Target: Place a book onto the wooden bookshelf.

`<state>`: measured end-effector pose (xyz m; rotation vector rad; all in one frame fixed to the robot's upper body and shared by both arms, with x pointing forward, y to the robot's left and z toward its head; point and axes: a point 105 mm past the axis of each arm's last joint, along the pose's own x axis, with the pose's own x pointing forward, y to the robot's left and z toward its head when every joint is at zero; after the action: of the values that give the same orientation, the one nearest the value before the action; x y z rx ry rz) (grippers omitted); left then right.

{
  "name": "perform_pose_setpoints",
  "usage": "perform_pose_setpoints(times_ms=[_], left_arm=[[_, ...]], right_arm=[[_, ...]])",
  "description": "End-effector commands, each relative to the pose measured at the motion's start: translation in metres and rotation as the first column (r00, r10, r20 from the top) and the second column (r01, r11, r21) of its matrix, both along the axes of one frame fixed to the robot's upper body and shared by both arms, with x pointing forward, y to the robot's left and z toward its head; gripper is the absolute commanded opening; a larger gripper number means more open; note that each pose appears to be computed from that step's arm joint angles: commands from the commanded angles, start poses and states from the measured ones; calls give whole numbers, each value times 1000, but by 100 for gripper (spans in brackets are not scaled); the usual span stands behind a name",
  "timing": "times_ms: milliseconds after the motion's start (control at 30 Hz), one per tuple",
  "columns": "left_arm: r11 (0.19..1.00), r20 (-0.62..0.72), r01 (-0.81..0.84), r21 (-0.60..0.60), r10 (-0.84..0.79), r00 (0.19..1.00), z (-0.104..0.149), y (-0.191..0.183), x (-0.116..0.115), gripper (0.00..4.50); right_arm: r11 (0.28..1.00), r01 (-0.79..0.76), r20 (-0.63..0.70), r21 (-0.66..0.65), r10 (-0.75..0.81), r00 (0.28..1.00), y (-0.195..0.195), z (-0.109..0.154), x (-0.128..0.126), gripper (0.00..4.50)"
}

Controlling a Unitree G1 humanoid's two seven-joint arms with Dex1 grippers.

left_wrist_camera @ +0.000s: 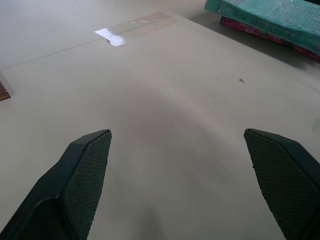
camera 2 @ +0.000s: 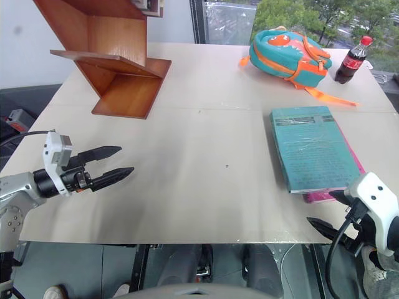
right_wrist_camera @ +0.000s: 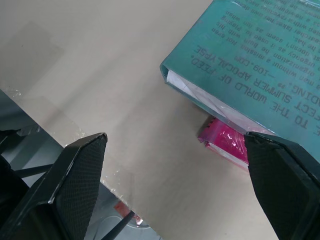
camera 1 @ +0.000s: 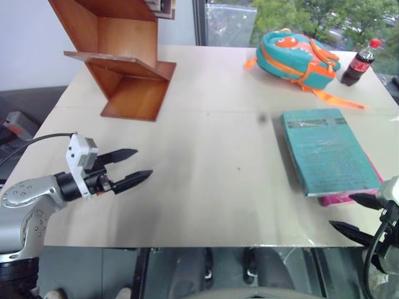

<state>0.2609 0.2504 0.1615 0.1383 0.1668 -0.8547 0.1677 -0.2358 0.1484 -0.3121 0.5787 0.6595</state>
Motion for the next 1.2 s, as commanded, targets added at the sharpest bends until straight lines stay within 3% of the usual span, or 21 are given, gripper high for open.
perform_pose_setpoints(times_ms=[33, 67, 100, 167, 267, 400, 567, 800, 933, 1033, 1200], left_arm=[[998, 41, 64, 12, -64, 997, 12, -8, -5, 445], [995, 48, 99, -7, -99, 994, 16, -14, -7, 445], [991, 56, 131, -22, -130, 990, 21, -19, -9, 450], [975, 85, 216, -40, -213, 973, 30, -34, -14, 450], [945, 124, 323, -50, -315, 941, 42, -54, -21, 450], [911, 165, 410, -42, -399, 902, 52, -73, -25, 450], [880, 193, 475, -15, -464, 865, 56, -91, -25, 450], [874, 207, 486, -14, -473, 856, 56, -97, -24, 450], [878, 215, 478, -13, -464, 859, 55, -99, -23, 450], [887, 222, 461, -16, -447, 867, 55, -99, -23, 450], [897, 222, 442, -22, -427, 876, 54, -98, -25, 450]], right_arm=[[1000, -10, 83, 5, 10, 996, 4, 17, 7, 450], [999, -20, 121, 37, 15, 993, 7, 24, 12, 450], [997, -27, 144, 72, 17, 989, 10, 31, 16, 409], [992, -26, 171, 126, 4, 985, 12, 41, 24, 369], [989, 19, 232, 150, -53, 971, 9, 53, 44, 246], [972, 231, 357, 50, -233, 905, -24, 64, 88, 59], [855, 514, 385, -64, -454, 803, -81, 58, 138, 59], [738, 660, 288, -139, -608, 740, -122, 35, 171, 59], [729, 659, 160, -186, -639, 752, -127, 7, 180, 59], [784, 589, -9, -196, -602, 798, -113, -20, 176, 59], [852, 517, -112, -84, -524, 844, -86, -25, 178, 59]])
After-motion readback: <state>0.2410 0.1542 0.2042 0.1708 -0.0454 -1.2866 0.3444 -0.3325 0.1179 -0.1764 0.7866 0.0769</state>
